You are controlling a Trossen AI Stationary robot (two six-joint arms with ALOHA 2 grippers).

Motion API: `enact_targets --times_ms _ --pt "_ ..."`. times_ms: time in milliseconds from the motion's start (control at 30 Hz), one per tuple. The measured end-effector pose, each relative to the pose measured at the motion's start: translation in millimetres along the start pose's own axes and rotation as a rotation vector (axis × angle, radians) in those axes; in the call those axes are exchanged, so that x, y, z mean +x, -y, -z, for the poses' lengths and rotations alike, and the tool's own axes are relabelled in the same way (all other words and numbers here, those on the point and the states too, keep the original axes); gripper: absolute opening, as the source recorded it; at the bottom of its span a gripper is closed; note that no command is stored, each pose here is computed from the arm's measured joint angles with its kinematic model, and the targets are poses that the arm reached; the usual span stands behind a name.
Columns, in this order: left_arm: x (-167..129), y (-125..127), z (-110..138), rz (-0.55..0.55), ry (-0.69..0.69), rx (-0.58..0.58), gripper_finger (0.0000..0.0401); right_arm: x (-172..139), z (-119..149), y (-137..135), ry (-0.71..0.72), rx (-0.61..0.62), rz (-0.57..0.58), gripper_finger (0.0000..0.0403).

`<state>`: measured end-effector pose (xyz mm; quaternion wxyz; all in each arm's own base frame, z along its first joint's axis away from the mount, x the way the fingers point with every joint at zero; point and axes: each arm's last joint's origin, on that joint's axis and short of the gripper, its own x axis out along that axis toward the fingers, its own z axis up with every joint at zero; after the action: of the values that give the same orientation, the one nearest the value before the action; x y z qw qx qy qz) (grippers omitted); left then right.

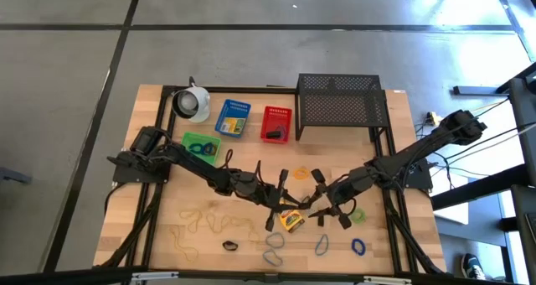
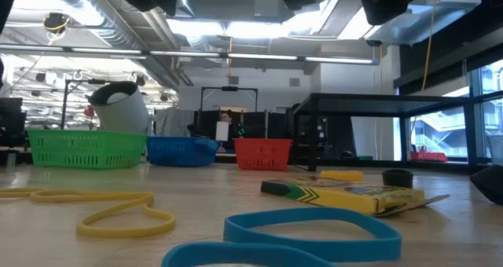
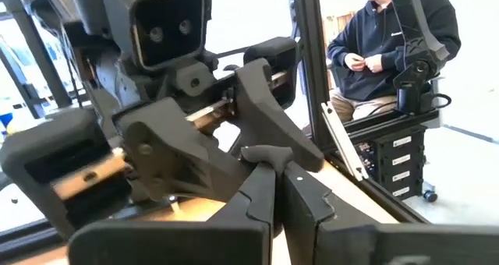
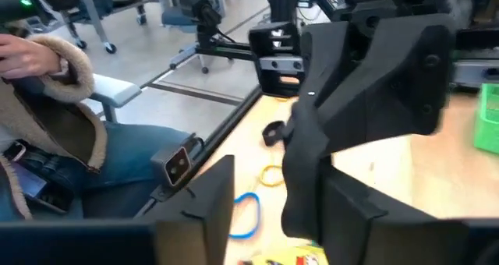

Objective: Pick & Place Office Desk Supplies
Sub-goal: Put the black rubber band into the red bin

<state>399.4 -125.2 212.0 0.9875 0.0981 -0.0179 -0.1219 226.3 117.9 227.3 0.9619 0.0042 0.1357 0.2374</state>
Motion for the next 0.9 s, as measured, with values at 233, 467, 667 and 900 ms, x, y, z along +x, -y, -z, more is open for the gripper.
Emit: enact_targets --times_ms 233,467,667,900 --pt "-0.3 -0.1 7.2 -0.058 -0.084 -0.014 0.0008 -16.4 -6.0 0.1 -0.019 0.015 0.018 0.0225" --pt "-2.1 0.4 9.6 -0.055 -0.142 -0.009 0.0006 -32.7 -4.0 -0.1 -0.104 0.083 0.024 0.0251" --pt "-19.8 -9.0 -2.9 -0.216 -0.344 -0.029 0.0008 -33.4 -3.5 0.0 -0.110 0.111 0.031 0.0249" --pt "-52.1 -29.5 -33.3 -0.428 -0.483 -0.037 0.0007 -33.6 -3.9 3.8 -0.092 0.105 0.161 0.0242"
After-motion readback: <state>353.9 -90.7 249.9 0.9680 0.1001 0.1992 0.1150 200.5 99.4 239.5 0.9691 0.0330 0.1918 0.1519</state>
